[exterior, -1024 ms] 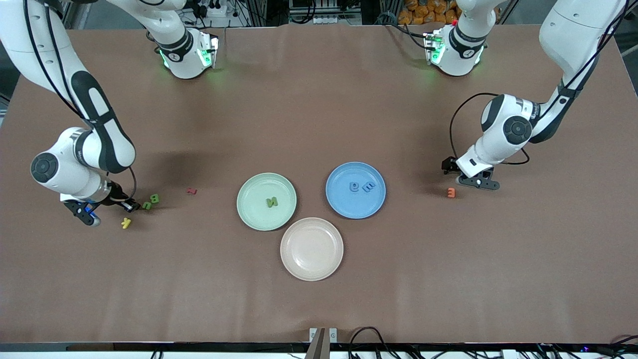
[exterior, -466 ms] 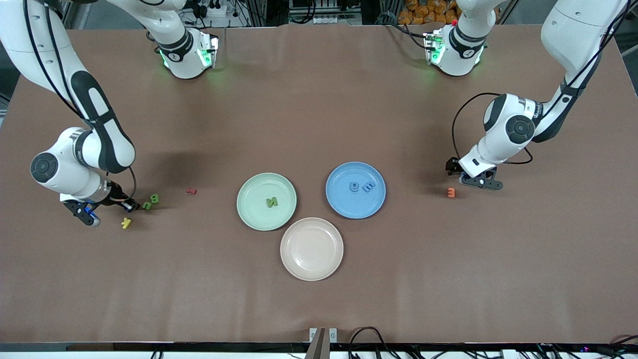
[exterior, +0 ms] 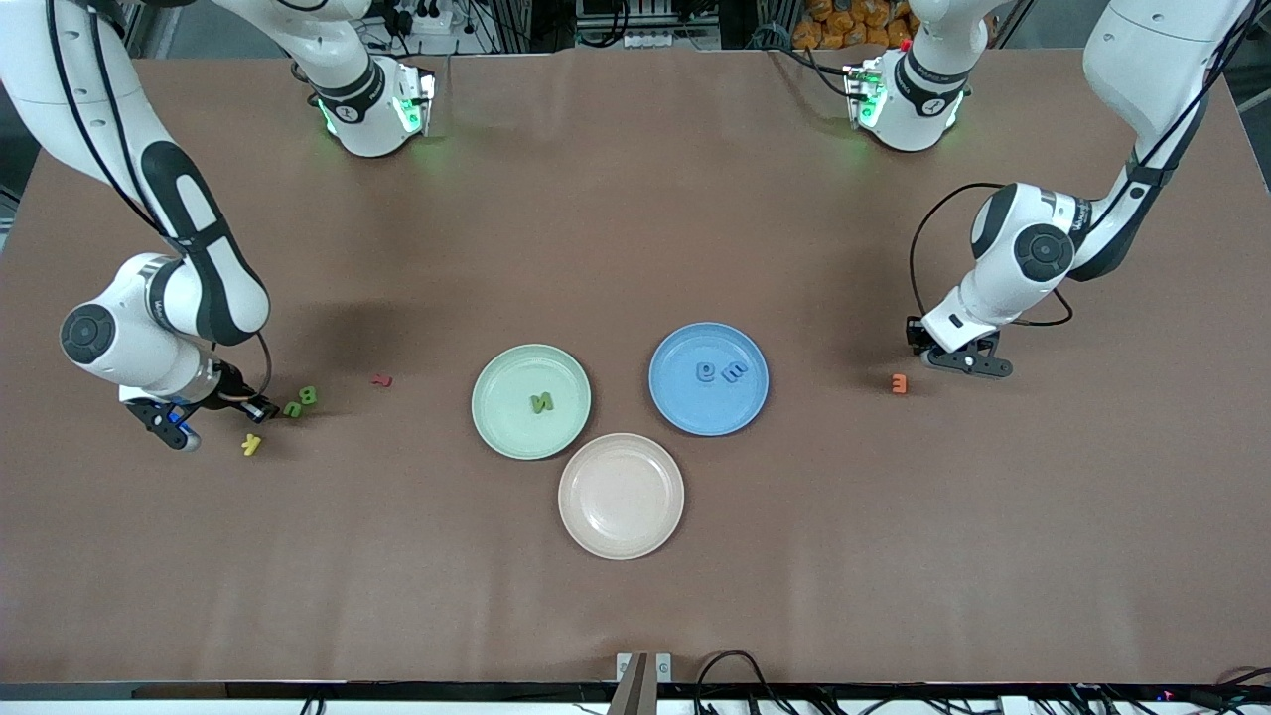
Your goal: Sort letters by color into matching plates
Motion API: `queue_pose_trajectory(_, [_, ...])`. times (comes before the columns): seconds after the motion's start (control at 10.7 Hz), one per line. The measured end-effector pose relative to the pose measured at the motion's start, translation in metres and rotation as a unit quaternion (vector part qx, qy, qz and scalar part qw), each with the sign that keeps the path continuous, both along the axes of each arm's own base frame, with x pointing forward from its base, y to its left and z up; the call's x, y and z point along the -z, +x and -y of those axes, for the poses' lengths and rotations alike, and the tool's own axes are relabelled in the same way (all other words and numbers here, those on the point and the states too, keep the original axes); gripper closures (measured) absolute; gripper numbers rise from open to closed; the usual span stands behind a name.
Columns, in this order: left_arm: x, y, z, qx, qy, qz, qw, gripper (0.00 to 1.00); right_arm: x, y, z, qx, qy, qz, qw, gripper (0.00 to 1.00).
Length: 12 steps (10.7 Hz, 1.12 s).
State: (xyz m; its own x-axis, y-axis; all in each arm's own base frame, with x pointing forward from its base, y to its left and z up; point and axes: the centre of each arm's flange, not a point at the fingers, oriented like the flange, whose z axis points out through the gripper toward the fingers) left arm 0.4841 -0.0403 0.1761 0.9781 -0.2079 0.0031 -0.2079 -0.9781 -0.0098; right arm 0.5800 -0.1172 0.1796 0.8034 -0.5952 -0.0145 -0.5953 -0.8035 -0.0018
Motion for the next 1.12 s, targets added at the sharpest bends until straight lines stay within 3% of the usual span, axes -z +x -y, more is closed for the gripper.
queue_pose_trajectory(0.65, [-0.01,0.011,0.011,-0.025,-0.003,0.016,1.0,0.65,-0.01,0.011,-0.004,-0.066,-0.002,0.014,0.998,0.74])
queue_pose_trajectory(1.12, [-0.032,0.024,0.081,-0.063,-0.013,0.038,0.997,0.65,-0.035,0.038,-0.051,-0.11,0.009,-0.01,0.994,0.74])
